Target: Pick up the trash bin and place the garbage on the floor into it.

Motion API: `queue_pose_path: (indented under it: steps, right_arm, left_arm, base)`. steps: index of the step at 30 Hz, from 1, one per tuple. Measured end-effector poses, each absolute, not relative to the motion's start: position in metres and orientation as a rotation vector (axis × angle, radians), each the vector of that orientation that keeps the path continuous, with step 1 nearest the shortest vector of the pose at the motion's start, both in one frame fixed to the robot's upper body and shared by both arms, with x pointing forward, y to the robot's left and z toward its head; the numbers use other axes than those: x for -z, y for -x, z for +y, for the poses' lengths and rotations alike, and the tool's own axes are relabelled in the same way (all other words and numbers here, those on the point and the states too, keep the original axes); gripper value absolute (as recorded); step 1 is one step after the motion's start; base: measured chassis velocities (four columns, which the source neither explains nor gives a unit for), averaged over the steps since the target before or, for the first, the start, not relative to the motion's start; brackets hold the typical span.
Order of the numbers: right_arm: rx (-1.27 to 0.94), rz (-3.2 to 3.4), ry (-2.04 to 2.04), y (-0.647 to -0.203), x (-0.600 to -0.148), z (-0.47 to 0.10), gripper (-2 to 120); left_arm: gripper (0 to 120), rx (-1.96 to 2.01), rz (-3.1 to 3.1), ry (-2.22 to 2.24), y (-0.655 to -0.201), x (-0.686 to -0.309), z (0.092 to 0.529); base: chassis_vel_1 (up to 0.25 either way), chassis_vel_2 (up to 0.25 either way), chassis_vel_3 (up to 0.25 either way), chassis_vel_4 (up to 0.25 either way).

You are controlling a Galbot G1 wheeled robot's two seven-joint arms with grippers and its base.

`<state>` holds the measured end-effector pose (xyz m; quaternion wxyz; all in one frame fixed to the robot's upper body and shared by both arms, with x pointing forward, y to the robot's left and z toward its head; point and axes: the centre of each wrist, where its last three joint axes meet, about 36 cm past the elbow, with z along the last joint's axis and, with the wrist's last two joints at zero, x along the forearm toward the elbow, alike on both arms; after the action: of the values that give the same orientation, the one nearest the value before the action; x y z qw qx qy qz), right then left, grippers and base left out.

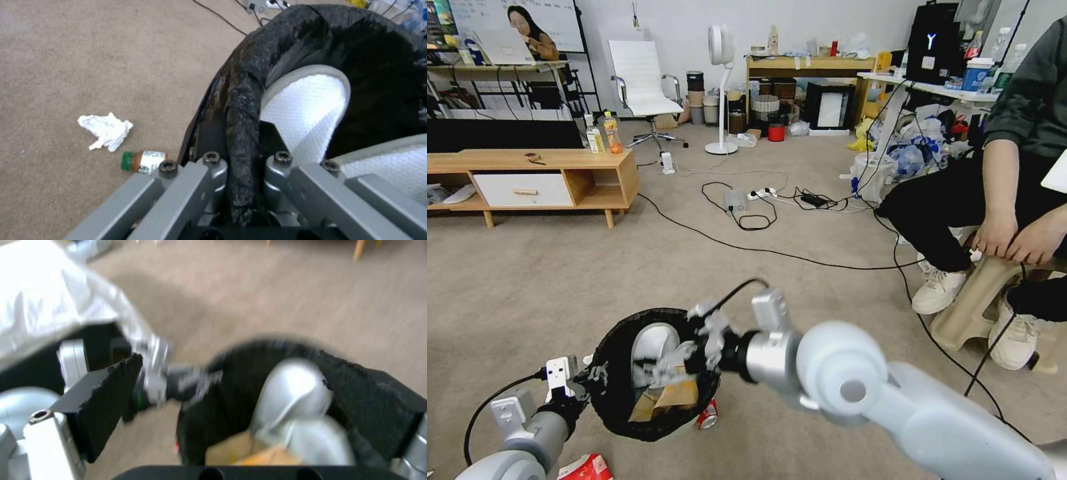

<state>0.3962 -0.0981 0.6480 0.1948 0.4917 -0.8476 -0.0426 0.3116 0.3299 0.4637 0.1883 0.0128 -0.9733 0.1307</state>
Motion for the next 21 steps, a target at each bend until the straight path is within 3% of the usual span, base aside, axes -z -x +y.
queue_pose_path:
  steps: [12, 21]
  right_arm:
    - [0.139, -2.650, -1.311, -0.411, -0.686, -0.138, 100]
    - [0.176, -2.739, -1.117, -0.424, -0.675, -0.172, 100]
  left_arm:
    - [4, -0.366, -2.744, -0.034, -0.309, -0.466, 0.329]
    - [4, -0.366, -2.754, -0.036, -0.307, -0.471, 0.334]
  base:
    - [0.000, 0.000, 0.000, 0.000]
    - [0.000, 0.000, 0.000, 0.000]
